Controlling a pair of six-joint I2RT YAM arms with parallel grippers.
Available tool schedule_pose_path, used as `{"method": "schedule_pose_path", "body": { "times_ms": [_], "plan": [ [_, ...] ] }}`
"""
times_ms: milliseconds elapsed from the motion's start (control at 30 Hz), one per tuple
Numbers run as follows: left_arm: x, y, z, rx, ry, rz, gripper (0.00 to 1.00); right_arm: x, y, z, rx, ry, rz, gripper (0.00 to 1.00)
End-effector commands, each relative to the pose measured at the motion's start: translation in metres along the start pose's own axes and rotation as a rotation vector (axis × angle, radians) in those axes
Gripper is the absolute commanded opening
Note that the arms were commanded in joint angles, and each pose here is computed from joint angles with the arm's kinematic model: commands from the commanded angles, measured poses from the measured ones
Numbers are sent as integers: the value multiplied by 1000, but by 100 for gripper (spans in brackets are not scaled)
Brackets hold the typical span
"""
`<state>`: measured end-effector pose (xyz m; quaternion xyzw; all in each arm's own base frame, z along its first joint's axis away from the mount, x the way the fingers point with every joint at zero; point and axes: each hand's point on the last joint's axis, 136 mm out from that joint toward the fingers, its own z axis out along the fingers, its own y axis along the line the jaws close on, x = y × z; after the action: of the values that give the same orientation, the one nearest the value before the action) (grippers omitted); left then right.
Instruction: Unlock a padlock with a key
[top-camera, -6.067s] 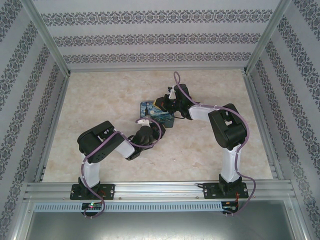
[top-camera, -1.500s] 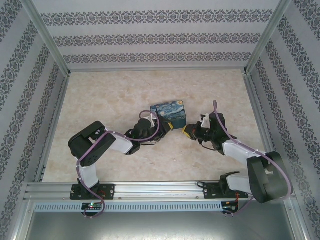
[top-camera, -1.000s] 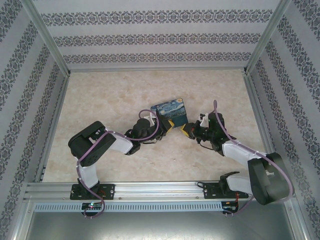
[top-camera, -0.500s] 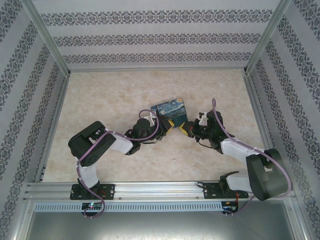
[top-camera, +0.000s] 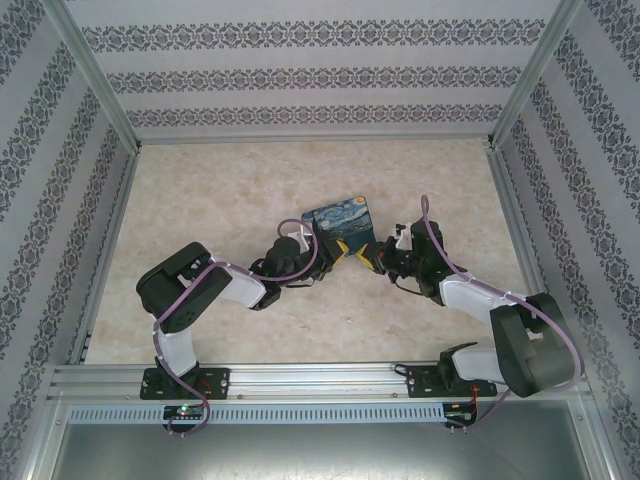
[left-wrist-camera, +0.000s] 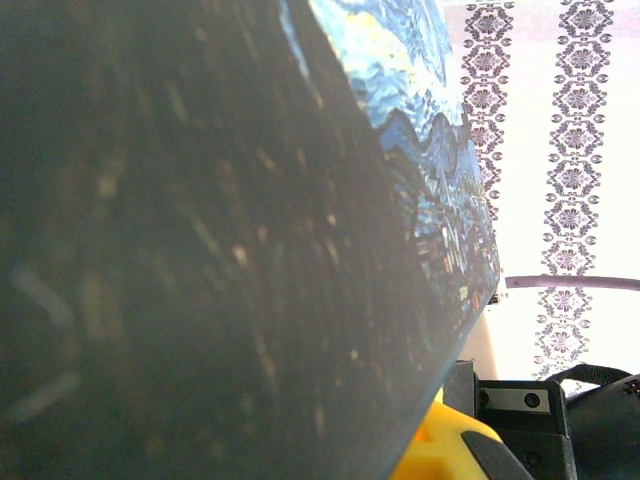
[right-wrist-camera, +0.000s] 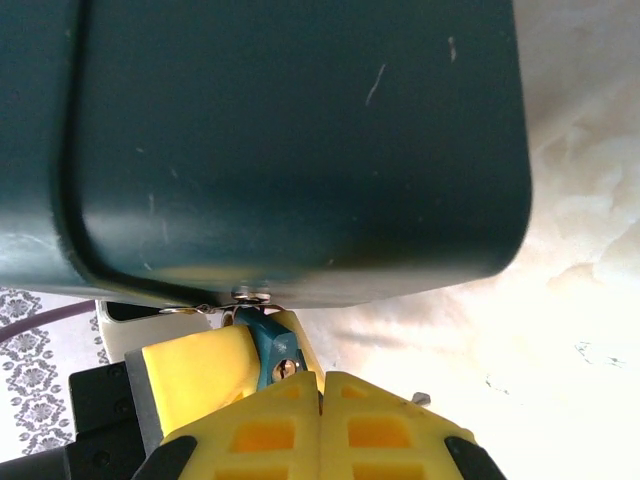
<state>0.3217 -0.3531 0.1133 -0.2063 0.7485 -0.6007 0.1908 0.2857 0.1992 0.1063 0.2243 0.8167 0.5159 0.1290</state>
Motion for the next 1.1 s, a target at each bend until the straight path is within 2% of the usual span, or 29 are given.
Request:
{"method": "schedule_pose_path", "body": {
  "times_ms": [0,567,1067],
  "plan": [
    [0,-35,2,128,7,18,0,-5,16,3,-30,-16,-34,0],
    [3,-30,2,114,8,19,0,-6,27,2,-49,-20,-49,0],
    [2,-23,3,96,-1,14,0,-5,19,-2,-31,-27,-49,0]
  ]
}}
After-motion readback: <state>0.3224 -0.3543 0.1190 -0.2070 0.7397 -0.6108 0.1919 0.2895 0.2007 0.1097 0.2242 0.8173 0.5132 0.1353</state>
